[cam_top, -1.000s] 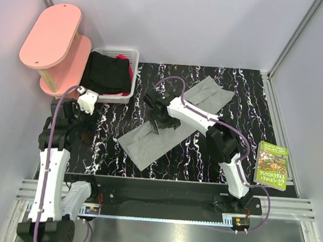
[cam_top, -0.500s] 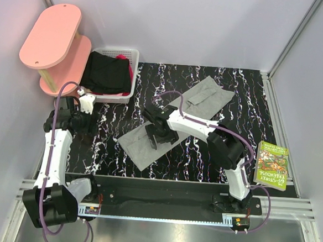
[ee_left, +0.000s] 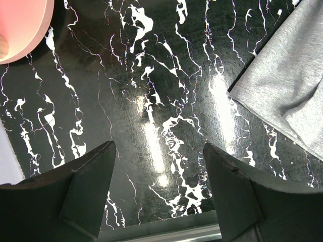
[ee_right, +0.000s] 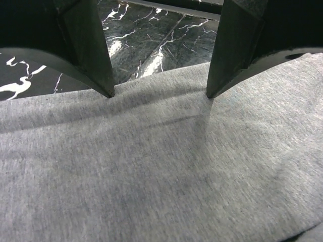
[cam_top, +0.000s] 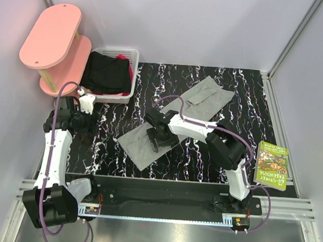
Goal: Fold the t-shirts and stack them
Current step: Rotate the tshirt 45 degrees, then grab the bottom of the folded rectangular tshirt with right arm, then fold the folded rectangular tshirt in 1/3 of the way
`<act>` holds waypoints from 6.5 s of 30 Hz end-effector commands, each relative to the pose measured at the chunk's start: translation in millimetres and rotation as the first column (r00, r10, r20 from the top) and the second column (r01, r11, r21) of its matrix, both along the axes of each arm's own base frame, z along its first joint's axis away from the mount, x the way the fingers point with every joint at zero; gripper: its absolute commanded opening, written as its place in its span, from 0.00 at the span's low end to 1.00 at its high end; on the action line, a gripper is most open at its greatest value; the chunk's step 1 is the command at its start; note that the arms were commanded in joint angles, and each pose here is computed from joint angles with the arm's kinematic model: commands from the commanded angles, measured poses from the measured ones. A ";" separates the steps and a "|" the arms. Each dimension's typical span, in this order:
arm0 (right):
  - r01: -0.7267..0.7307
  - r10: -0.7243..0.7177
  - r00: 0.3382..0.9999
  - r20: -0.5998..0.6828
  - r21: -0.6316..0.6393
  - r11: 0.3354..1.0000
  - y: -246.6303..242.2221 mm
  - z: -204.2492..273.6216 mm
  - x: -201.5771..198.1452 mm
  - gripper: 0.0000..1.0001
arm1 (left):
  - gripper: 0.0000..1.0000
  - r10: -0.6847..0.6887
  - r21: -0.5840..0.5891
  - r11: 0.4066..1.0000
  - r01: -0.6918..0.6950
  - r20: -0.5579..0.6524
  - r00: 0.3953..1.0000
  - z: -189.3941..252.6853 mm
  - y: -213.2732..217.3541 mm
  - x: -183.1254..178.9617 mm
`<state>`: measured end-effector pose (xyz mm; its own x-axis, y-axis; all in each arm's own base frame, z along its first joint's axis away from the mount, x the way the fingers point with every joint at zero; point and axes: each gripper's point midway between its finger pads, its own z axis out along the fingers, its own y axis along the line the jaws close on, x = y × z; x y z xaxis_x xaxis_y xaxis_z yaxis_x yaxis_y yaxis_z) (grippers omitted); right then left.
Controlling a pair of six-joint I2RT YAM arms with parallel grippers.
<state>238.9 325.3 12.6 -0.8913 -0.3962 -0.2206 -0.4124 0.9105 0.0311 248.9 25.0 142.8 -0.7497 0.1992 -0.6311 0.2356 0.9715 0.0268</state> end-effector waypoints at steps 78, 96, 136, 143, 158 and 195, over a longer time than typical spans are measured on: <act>-0.422 0.524 0.824 0.217 -0.383 0.822 81.9 -48.9 -65.4 0.73 | 0.74 0.154 -0.252 0.954 -0.162 -0.051 0.987 -21.1 87.1 -16.8; -0.474 0.492 0.871 -0.004 -0.273 0.837 71.4 -86.0 -112.5 0.70 | 0.74 0.149 -0.247 0.956 -0.157 -0.051 0.988 -20.9 87.7 -16.5; -0.507 0.495 0.862 0.110 0.165 0.846 127.2 107.6 -152.6 0.00 | 0.75 0.161 -0.262 0.951 -0.164 -0.034 0.986 -9.4 89.3 -11.0; -0.484 0.464 0.872 0.152 0.145 0.863 105.1 124.8 -140.4 0.00 | 0.75 0.162 -0.265 0.950 -0.164 -0.031 0.986 -8.2 90.1 -9.7; -0.261 0.282 0.959 0.016 0.430 0.864 54.6 128.3 -74.5 0.00 | 0.76 0.157 -0.268 0.951 -0.156 -0.017 0.987 1.5 87.6 -9.3; 0.005 -0.028 0.998 0.053 0.387 0.922 -28.4 82.9 91.1 0.00 | 0.77 0.081 -0.262 0.961 -0.092 -0.054 0.995 -3.3 74.1 -21.8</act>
<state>302.3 296.6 93.7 -0.8942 -0.2742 -0.3538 -0.4008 0.8423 0.3603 219.8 100.7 123.9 -0.8195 -0.0785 -0.5677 0.0945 0.9585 -0.2689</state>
